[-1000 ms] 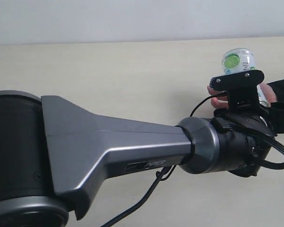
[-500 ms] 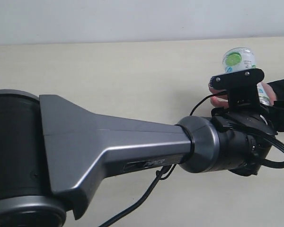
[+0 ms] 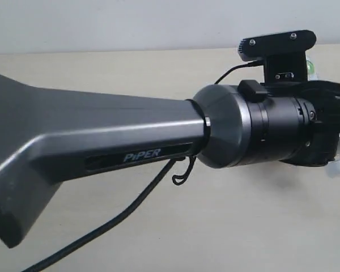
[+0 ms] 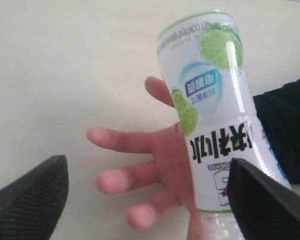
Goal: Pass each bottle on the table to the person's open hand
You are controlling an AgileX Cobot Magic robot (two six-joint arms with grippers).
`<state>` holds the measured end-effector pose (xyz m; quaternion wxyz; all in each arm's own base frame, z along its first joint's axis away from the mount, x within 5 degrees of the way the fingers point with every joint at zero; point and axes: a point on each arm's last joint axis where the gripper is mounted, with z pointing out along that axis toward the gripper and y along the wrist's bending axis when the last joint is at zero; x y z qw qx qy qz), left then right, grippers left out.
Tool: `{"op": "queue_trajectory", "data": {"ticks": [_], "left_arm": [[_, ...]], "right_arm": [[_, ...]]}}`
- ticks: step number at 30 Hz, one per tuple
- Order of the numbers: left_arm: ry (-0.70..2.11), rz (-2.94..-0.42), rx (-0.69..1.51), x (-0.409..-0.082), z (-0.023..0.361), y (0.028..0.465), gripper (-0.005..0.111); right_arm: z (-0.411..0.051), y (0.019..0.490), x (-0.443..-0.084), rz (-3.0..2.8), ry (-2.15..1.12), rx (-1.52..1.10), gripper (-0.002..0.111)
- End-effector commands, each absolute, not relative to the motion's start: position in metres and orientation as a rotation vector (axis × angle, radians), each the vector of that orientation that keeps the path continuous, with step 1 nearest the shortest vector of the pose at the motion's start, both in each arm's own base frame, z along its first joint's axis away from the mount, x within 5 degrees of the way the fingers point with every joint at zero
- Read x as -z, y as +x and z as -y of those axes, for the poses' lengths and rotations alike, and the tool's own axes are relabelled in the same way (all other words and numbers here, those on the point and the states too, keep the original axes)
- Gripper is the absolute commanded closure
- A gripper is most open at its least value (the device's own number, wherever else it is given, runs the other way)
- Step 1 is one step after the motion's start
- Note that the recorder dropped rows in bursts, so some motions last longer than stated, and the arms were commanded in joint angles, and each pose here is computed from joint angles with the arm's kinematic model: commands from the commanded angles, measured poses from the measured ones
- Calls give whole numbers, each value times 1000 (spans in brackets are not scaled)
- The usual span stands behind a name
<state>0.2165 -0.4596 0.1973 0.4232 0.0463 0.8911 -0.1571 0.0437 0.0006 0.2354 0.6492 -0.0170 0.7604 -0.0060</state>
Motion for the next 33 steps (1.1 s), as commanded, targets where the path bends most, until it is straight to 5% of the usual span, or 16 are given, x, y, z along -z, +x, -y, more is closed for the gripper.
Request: {"op": "queue_trajectory", "data": {"ticks": [1, 4, 7, 8, 20, 27, 33], "left_arm": [[110, -2196, 300, -230, 443, 222, 32], [35, -2180, 226, -251, 426, 229, 50], [-138, -2145, 38, -283, 389, 241, 101], [-142, -2109, -16, -297, 377, 247, 106], [3, -1901, -102, -380, 292, 222, 107], [64, -1891, -160, -379, 203, 182, 107], [312, -1914, 68, -364, 154, 145, 107]], "right_arm": [[-1, 44, -236, -1716, -37, 14, 108], [-1, 44, -236, -1716, -37, 14, 108], [-1, 44, -236, -1716, -37, 14, 108], [-1, 44, -236, -1716, -37, 14, 108], [-1, 44, -238, -1694, -37, 14, 108], [-1, 44, -238, -1694, -37, 14, 108], [-1, 44, -238, -1694, -37, 14, 108]]}}
